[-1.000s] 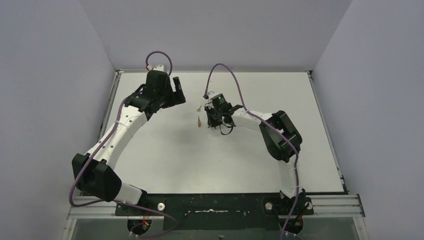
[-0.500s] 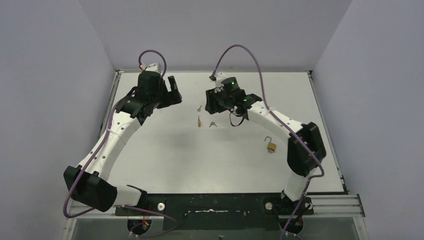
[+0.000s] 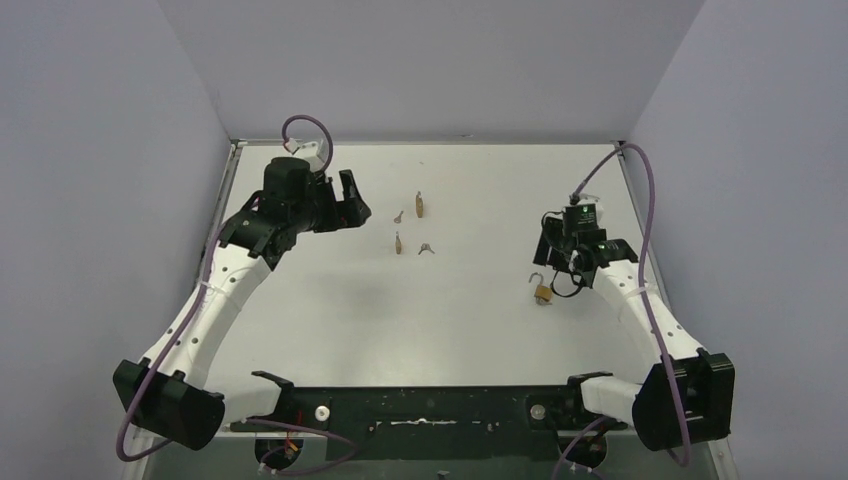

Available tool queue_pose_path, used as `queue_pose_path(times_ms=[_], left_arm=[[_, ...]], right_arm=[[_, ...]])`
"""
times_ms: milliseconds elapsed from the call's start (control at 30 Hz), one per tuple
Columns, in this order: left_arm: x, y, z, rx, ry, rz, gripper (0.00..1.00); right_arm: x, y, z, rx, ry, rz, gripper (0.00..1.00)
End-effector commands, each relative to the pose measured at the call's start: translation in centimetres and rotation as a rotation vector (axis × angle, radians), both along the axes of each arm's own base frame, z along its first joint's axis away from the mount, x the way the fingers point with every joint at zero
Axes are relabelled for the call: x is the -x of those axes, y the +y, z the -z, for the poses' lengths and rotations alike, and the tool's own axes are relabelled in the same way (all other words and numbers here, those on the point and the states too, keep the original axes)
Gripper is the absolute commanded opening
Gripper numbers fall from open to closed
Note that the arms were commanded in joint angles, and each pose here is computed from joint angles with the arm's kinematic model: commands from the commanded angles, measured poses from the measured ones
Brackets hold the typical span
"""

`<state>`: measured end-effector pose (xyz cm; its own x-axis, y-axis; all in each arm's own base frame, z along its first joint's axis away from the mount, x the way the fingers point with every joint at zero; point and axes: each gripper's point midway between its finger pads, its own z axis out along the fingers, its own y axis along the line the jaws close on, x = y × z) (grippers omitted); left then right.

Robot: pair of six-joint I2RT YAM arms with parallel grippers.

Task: Lock with the key
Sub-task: Pick up the lock from the center of the board.

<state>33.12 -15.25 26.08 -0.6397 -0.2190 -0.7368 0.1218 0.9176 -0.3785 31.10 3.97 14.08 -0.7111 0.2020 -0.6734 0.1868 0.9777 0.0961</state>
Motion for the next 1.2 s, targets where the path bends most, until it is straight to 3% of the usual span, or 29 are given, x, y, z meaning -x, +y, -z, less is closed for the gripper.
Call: queue_pose_path(times_ms=[0,200,400,600,800,933,1167], left_arm=[[1.3,-1.4,-1.3,0.079,-0.058,0.103,0.85],[2.8,-1.3,-1.0,0.088,-0.048,0.130,0.84],[3.7,-0.9,-1.0,0.082,-0.047,0.132,0.84],[4.1,-0.6,-0.8,0.070,-0.040,0.126,0.84],[4.2,-0.5,-0.7,0.065,-0.034,0.128,0.84],[4.1,-0.6,-0.7,0.066,-0.028,0.131,0.84],[4.4,-0.4,-0.7,0.058,-0.026,0.131,0.84]], right_arm=[[3.7,-3.2,2.0,0.012,0.090,0.125,0.69],[5.1,-3.1,5.9,-0.006,0.184,0.137,0.69],[2.4,-2.0,8.6,0.004,0.241,0.007,0.64],[1.1,-1.9,10.9,0.006,0.289,0.006,0.58],[-0.1,-2.1,11.2,0.022,0.294,0.007,0.59],[-1.2,-2.2,10.8,0.033,0.295,0.007,0.54],[0.1,-2.3,11.1,0.050,0.331,0.009,0.53]])
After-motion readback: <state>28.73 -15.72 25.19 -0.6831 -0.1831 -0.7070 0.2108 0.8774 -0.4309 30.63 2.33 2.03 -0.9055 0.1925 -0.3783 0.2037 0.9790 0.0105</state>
